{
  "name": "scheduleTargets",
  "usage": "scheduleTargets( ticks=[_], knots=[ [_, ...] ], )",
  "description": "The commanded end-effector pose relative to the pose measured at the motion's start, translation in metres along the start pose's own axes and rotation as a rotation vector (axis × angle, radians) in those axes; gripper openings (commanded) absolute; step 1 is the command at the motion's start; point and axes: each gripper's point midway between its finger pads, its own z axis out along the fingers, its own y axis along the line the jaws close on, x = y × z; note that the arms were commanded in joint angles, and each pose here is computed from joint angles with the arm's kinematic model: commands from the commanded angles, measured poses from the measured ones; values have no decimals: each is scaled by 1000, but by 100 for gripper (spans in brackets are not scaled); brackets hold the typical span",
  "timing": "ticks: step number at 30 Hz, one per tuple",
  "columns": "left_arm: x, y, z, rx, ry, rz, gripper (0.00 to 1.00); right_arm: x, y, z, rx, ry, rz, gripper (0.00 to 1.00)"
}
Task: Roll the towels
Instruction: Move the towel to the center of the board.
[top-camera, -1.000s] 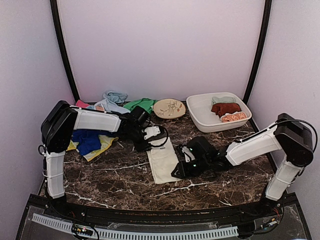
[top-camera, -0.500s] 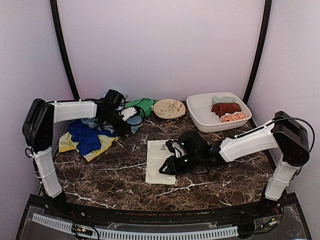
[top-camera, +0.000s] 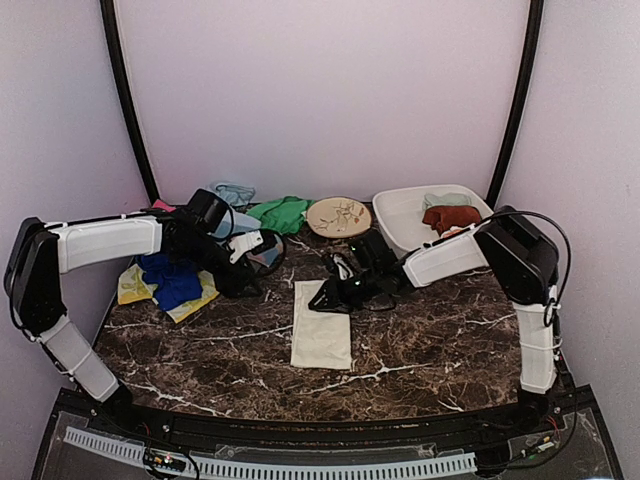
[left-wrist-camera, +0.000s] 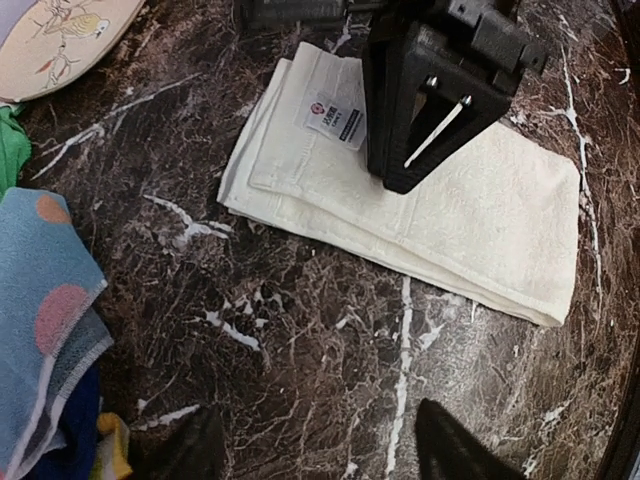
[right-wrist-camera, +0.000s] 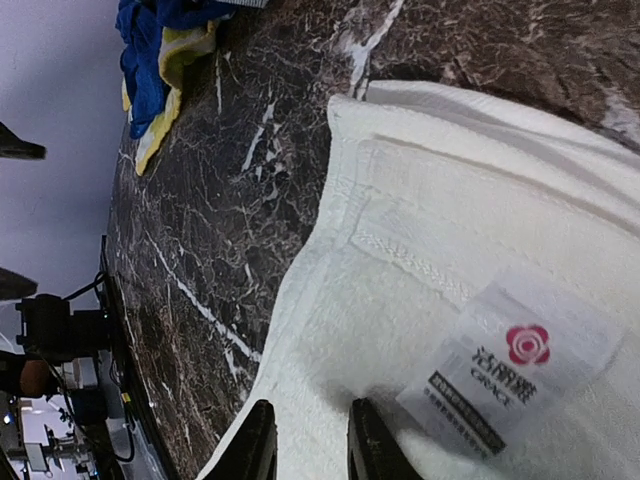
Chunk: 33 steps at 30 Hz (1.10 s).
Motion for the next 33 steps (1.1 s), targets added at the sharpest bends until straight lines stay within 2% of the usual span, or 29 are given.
scheduleTargets(
  ticks=[1,2,3,5,7,11,14,17,19,23,25,29,31,32,33],
  knots=[
    [-27,25,-61,-187,-143,-2,90,1,1,22,-62,52,-25,26],
    [-31,40,-78,-283,-180,-27,98,0,-3,26,-59,48,-17,25],
    [-33,54,-93,-373,-205,-45,99,-1,-5,29,-58,39,-10,25],
    [-20,62,-88,-394,-145,-55,99,-5,-4,33,-76,6,4,24],
    [1,42,-67,-267,-59,-5,99,-9,-12,40,-34,-17,26,23],
    [24,-37,-46,111,-41,84,97,-26,-31,46,87,-112,91,21],
    [39,-99,-33,275,7,236,95,-42,-33,42,115,-179,103,22],
    [48,-139,-22,380,37,351,95,-52,-26,46,98,-189,99,23],
    [48,-146,-12,395,56,387,91,-53,-23,47,87,-180,103,24],
    [42,-147,9,422,93,409,73,-51,-17,42,79,-177,102,24],
    [39,-143,21,391,104,425,68,-52,-14,36,86,-185,88,26],
    [32,-139,31,362,121,441,68,-63,2,11,111,-233,28,44],
    [23,-135,30,348,118,438,69,-69,14,-7,142,-254,-36,64],
    [21,-135,29,346,110,443,70,-72,19,-19,162,-276,-82,85],
    [18,-135,30,343,93,454,70,-71,21,-31,182,-308,-131,98]
  ],
)
